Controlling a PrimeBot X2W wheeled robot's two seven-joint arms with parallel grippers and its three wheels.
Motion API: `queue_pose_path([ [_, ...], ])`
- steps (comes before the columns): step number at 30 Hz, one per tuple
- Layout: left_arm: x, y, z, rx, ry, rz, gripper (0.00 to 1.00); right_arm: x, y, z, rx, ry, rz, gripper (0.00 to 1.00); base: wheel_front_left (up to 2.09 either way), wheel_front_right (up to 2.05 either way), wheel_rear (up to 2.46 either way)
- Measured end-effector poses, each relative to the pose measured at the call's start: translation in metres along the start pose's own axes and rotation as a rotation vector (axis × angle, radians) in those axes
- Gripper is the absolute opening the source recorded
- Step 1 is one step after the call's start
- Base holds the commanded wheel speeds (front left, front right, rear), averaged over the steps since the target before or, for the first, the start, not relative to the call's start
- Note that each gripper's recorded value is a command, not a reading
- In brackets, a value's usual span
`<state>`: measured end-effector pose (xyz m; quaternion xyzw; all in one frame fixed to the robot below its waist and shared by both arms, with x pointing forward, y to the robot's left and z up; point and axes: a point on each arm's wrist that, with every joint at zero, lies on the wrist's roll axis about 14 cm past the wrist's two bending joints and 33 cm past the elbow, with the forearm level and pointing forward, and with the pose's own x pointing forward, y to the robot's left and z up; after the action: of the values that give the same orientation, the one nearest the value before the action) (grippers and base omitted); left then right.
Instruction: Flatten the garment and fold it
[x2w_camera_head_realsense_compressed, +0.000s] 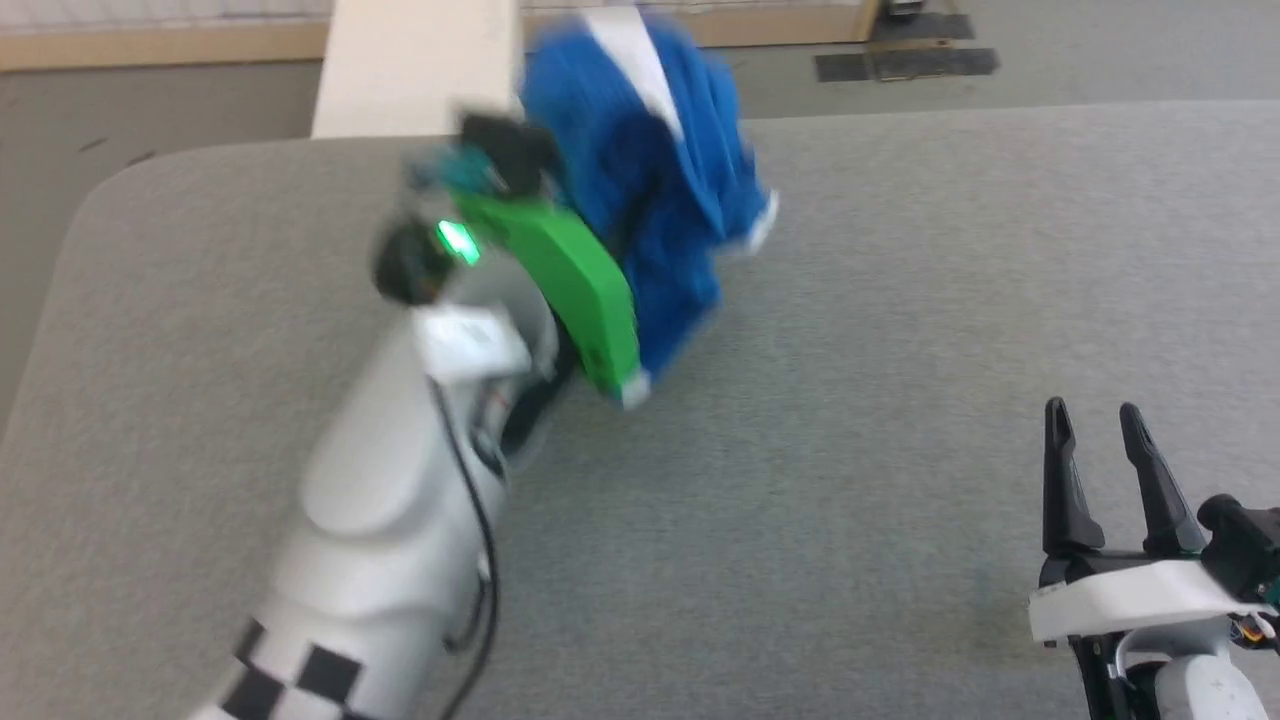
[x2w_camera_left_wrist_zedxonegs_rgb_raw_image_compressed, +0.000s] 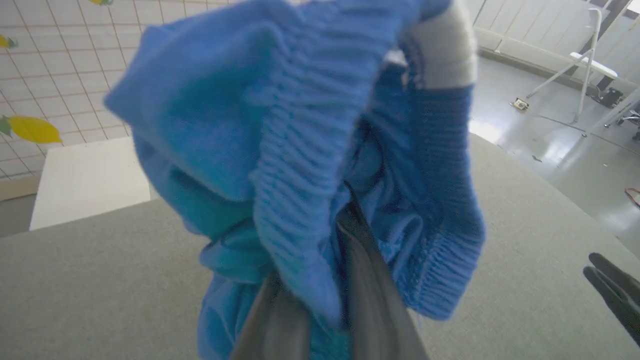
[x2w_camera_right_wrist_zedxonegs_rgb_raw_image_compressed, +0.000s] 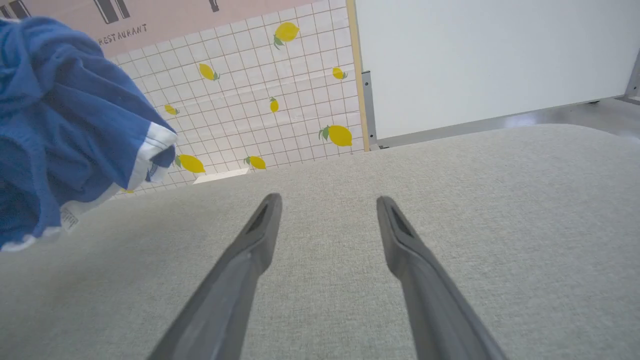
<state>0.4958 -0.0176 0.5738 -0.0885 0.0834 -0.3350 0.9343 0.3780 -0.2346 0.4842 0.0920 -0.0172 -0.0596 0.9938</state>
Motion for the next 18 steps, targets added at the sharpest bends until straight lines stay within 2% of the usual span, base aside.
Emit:
queue_pose_path([
  [4,-0.004,-0.042,-0.084,-0.050,0.236,-0.094,0.00,-0.012,-0.016,0.004,-0.003,-0.006,-0.047,1.00,0.00,0.00,0.00],
  [8,-0.032,-0.084,-0.165,-0.099,0.490,-0.186,0.00,-0.020,-0.025,0.007,-0.003,-0.012,-0.074,1.00,0.00,0.00,0.00],
  [10,-0.051,-0.095,-0.194,-0.120,0.608,-0.208,0.00,-0.021,-0.025,0.008,-0.002,-0.015,-0.076,1.00,0.00,0.00,0.00],
  [11,-0.058,-0.097,-0.202,-0.140,0.642,-0.208,0.43,-0.021,-0.025,0.008,0.000,-0.014,-0.074,1.00,0.00,0.00,0.00],
  [12,-0.062,-0.098,-0.206,-0.156,0.660,-0.208,1.00,-0.021,-0.023,0.008,0.001,-0.014,-0.070,1.00,0.00,0.00,0.00],
  [18,-0.072,-0.094,-0.194,-0.204,0.679,-0.181,1.00,-0.019,-0.011,0.007,0.013,-0.015,-0.034,1.00,0.00,0.00,0.00],
])
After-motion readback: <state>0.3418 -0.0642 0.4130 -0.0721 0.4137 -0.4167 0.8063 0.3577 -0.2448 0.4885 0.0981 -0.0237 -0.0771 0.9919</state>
